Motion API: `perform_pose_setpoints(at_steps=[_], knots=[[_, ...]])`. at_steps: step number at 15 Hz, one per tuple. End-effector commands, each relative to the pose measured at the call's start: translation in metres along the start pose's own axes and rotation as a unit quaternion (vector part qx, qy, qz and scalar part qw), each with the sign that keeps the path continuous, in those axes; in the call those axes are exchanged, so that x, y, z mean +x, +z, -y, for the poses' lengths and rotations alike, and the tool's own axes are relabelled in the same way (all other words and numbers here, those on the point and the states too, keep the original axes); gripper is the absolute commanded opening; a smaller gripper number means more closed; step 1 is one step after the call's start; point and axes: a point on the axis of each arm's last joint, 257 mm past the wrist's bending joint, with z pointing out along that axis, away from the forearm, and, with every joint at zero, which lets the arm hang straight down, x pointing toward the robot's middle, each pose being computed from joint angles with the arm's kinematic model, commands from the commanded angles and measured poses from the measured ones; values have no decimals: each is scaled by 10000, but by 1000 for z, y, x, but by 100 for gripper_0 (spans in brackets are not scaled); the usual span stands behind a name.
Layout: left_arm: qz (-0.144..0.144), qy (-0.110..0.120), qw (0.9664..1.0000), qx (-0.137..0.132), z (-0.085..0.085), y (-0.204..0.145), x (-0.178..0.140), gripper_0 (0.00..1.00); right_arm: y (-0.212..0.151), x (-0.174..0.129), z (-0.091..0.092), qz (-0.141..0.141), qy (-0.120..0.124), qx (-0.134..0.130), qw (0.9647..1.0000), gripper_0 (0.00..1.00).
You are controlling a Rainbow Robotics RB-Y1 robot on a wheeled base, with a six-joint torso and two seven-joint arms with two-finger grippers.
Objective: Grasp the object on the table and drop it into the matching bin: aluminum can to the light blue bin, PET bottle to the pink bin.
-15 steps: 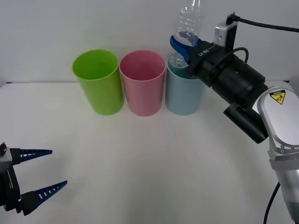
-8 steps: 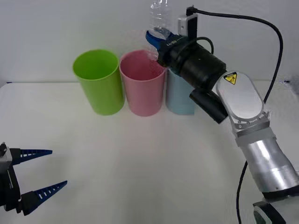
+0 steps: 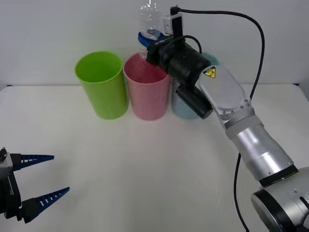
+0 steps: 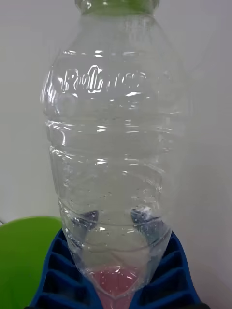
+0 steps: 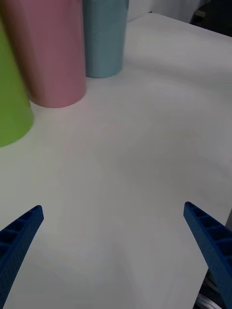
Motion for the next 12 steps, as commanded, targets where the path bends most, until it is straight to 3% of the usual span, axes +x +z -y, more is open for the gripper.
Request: perform_pose_setpoints(at_steps=[1, 4, 5, 6, 7, 12], knots=[[0, 0, 10000, 0, 0, 0, 0, 100, 0, 2, -1, -27, -15, -10, 10000, 0], [0, 0, 10000, 0, 0, 0, 0, 100, 1, 4, -3, -41, -16, -29, 10000, 0], [0, 0, 10000, 0, 0, 0, 0, 100, 0, 4, -3, -43, -30, -25, 10000, 37], [0, 0, 10000, 0, 0, 0, 0, 100, 1, 4, -3, -41, -47, -29, 10000, 92], [0, 0, 10000, 0, 0, 0, 0, 100, 0, 4, -3, -43, -61, -25, 10000, 100], [0, 0, 10000, 0, 0, 0, 0, 100, -1, 6, -1, -63, -83, -18, 9999, 100]])
